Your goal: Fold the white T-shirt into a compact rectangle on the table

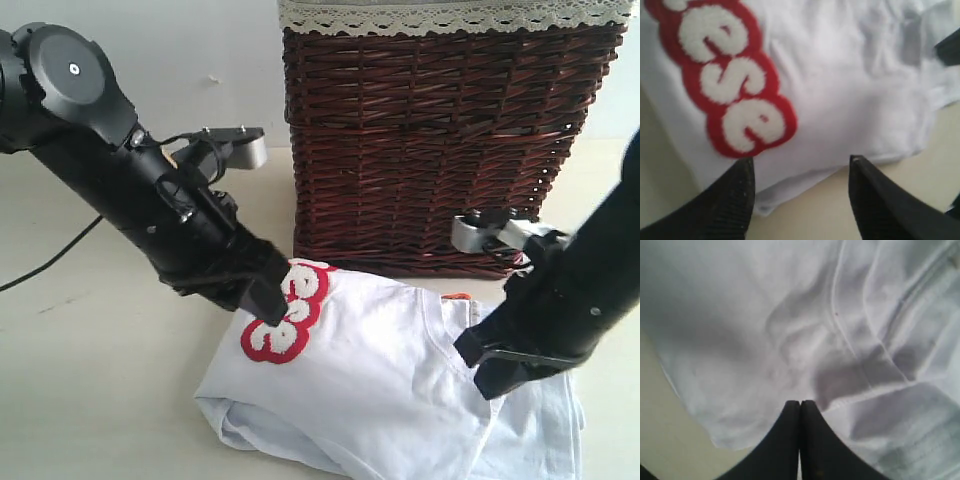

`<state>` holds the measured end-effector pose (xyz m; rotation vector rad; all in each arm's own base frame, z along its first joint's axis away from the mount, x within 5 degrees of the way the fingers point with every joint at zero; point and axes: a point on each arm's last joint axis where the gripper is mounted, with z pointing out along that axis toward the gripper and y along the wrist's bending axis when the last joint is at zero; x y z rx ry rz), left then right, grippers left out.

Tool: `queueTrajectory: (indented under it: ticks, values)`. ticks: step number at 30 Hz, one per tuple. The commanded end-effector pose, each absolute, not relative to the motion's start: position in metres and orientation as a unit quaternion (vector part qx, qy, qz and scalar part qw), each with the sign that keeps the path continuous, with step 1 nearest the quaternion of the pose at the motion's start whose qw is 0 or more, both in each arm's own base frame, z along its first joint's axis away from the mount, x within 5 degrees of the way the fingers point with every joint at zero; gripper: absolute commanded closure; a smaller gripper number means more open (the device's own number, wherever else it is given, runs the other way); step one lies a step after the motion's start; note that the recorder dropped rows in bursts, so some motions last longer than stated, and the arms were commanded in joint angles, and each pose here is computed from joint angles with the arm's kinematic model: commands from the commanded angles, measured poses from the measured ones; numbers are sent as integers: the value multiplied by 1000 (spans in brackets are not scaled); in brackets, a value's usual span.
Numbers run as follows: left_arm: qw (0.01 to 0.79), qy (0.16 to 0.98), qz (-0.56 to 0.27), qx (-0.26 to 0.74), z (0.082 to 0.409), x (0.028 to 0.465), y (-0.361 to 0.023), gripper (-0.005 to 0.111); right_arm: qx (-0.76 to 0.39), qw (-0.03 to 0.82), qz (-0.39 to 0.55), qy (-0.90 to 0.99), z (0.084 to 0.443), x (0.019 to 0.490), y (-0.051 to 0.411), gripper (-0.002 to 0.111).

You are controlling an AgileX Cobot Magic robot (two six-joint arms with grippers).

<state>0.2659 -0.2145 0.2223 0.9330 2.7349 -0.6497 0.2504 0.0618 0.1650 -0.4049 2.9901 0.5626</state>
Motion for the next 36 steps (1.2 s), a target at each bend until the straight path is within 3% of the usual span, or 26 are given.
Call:
queueTrajectory:
  ticks: [1,5,11,14,17,21,22,31,36]
  values:
    - [66,915,-135,375,218,265,-198,52,0,107,207,972,150,228,32,108]
    - [82,915,-137,371,219,268,-200,52,54,145,266,951,148,215,27,108]
    - [84,916,-145,366,219,268,-201,52,70,135,261,953,140,209,27,108]
    - [85,916,-145,366,219,268,-201,52,85,130,257,954,137,210,26,101]
    - [85,916,-148,363,220,268,-202,52,99,122,262,952,135,210,26,79]
    - [84,916,-153,360,220,267,-203,52,124,113,271,948,130,213,27,32]
    - [84,917,-154,359,220,267,-203,52,128,110,272,947,128,213,27,29]
    - [85,917,-157,358,220,267,-203,52,150,110,308,933,123,219,31,46]
    - [85,916,-157,358,220,267,-203,52,158,122,319,926,124,221,32,46]
